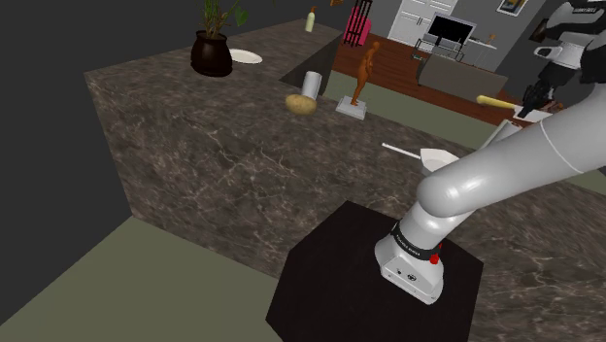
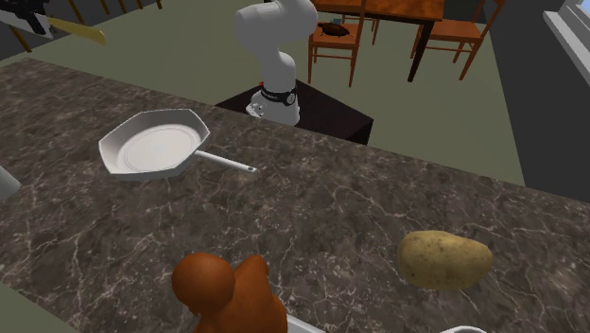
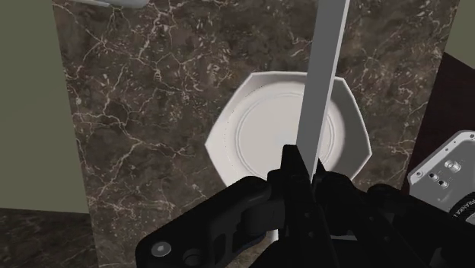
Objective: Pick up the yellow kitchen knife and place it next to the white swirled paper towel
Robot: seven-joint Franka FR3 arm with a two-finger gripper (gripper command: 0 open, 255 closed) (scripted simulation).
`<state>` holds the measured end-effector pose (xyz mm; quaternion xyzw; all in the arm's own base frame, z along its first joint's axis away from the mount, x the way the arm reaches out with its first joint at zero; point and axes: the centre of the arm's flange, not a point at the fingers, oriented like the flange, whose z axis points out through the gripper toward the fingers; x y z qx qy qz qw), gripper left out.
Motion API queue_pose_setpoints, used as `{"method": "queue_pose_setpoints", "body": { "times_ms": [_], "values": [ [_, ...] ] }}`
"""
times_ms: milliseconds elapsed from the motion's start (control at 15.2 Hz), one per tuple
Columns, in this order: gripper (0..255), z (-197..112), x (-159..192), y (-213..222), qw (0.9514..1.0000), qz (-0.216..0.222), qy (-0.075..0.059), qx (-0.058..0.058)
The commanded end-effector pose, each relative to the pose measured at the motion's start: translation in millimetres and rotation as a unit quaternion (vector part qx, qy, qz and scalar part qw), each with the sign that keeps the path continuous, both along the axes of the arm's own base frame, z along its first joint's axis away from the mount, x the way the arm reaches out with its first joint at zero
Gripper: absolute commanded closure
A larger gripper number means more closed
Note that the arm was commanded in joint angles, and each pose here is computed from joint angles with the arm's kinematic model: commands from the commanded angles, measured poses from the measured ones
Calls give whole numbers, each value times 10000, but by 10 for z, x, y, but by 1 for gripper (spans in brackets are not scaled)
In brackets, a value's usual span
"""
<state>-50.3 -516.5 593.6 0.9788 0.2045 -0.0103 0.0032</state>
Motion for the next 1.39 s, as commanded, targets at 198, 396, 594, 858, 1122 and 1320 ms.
{"method": "queue_pose_setpoints", "body": {
  "times_ms": [198, 396, 594, 858, 1122, 1320],
  "values": [
    [255, 1, -622, -221, 10000, 8, 4, -1],
    [255, -105, -684, -244, 10000, 8, 4, -1],
    [255, -263, -684, -244, 10000, 8, 4, -1],
    [255, -474, -684, -244, 10000, 8, 4, -1],
    [255, -685, -684, -244, 10000, 8, 4, -1],
    [255, -844, -684, -244, 10000, 8, 4, -1]
  ]
}}
